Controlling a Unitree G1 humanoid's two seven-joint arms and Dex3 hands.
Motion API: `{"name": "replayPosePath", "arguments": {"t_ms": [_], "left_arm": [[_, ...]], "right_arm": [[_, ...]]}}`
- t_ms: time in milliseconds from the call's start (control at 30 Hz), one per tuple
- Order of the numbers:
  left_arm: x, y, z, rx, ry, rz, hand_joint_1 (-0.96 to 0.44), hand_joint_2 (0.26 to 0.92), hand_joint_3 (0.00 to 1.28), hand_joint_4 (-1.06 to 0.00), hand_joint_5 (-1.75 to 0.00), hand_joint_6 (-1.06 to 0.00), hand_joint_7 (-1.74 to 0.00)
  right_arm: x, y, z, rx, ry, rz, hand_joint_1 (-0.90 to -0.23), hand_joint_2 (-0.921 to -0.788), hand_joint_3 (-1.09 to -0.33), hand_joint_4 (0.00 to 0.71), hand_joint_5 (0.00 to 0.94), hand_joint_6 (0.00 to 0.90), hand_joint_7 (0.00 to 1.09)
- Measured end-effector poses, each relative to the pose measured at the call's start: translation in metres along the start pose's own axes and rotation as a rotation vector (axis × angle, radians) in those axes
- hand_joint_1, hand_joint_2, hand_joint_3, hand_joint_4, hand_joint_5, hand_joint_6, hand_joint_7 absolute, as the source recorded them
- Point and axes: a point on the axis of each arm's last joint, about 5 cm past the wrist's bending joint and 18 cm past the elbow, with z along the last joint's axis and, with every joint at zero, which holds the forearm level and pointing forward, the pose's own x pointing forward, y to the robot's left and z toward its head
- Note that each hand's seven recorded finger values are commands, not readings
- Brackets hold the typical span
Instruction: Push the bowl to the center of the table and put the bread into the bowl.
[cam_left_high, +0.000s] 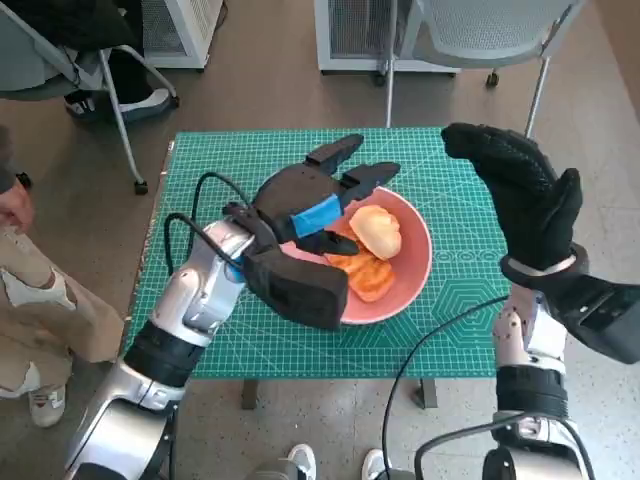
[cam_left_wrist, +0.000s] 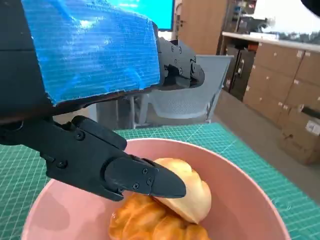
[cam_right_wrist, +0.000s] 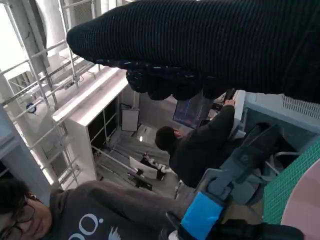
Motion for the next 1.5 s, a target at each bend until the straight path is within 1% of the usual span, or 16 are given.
{"name": "replayPosePath", "arguments": {"t_ms": [133,233,367,467,600,667,733,867,967,1233,1500], "left_arm": [[-0.007,0.008,-0.004,-0.054,-0.019,0.027,-0.72,0.921,0.32,0.00,0.00,-0.17,-0.11],[-0.016,0.018,-0.011,-0.145,-0.057,0.076,-0.73,0.921,0.39,0.00,0.00,-0.17,-0.11],[-0.027,0.031,-0.021,-0.295,-0.128,0.189,-0.74,0.921,0.44,0.00,0.00,-0.16,-0.11],[-0.035,0.037,-0.029,-0.414,-0.190,0.288,-0.75,0.921,0.47,0.00,0.00,-0.15,-0.10],[-0.044,0.037,-0.038,-0.576,-0.279,0.425,-0.77,0.921,0.51,0.00,0.00,-0.14,-0.10],[-0.048,0.034,-0.042,-0.660,-0.317,0.499,-0.79,0.921,0.52,0.00,0.00,-0.14,-0.09],[-0.051,0.030,-0.046,-0.718,-0.334,0.545,-0.79,0.921,0.53,0.00,0.00,-0.14,-0.09],[-0.056,0.022,-0.050,-0.797,-0.331,0.586,-0.78,0.921,0.54,0.00,0.00,-0.12,-0.08],[-0.062,0.016,-0.050,-0.828,-0.322,0.597,-0.78,0.921,0.55,0.00,0.00,-0.11,-0.07],[-0.072,0.013,-0.049,-0.818,-0.319,0.608,-0.75,0.921,0.56,0.00,0.00,-0.10,-0.06],[-0.076,0.010,-0.047,-0.816,-0.320,0.607,-0.75,0.921,0.56,0.00,0.00,-0.09,-0.06]], "right_arm": [[0.0005,-0.001,0.000,-0.002,-0.001,0.001,-0.604,-0.921,-0.705,0.155,0.004,-0.001,0.52],[0.0016,-0.001,0.001,-0.002,-0.003,0.004,-0.609,-0.921,-0.699,0.157,0.005,-0.001,0.52],[0.0033,-0.004,0.004,-0.015,-0.010,0.007,-0.610,-0.921,-0.693,0.161,0.006,0.001,0.53],[0.0068,-0.006,0.006,-0.024,-0.020,0.012,-0.611,-0.921,-0.687,0.160,0.006,0.004,0.52],[0.0135,-0.007,0.009,-0.035,-0.038,0.011,-0.613,-0.921,-0.682,0.155,0.003,0.010,0.52],[0.0175,-0.008,0.011,-0.042,-0.048,0.008,-0.613,-0.921,-0.681,0.153,0.001,0.013,0.52],[0.0210,-0.009,0.012,-0.048,-0.057,0.006,-0.612,-0.921,-0.681,0.152,0.001,0.015,0.52],[0.0272,-0.008,0.014,-0.060,-0.070,0.012,-0.610,-0.921,-0.679,0.150,0.000,0.018,0.51],[0.0300,-0.008,0.015,-0.069,-0.075,0.018,-0.610,-0.921,-0.679,0.150,0.000,0.020,0.50],[0.0317,-0.006,0.015,-0.082,-0.078,0.026,-0.608,-0.921,-0.683,0.149,0.000,0.027,0.49],[0.0339,-0.005,0.016,-0.088,-0.078,0.038,-0.611,-0.921,-0.686,0.145,0.000,0.029,0.48]]}}
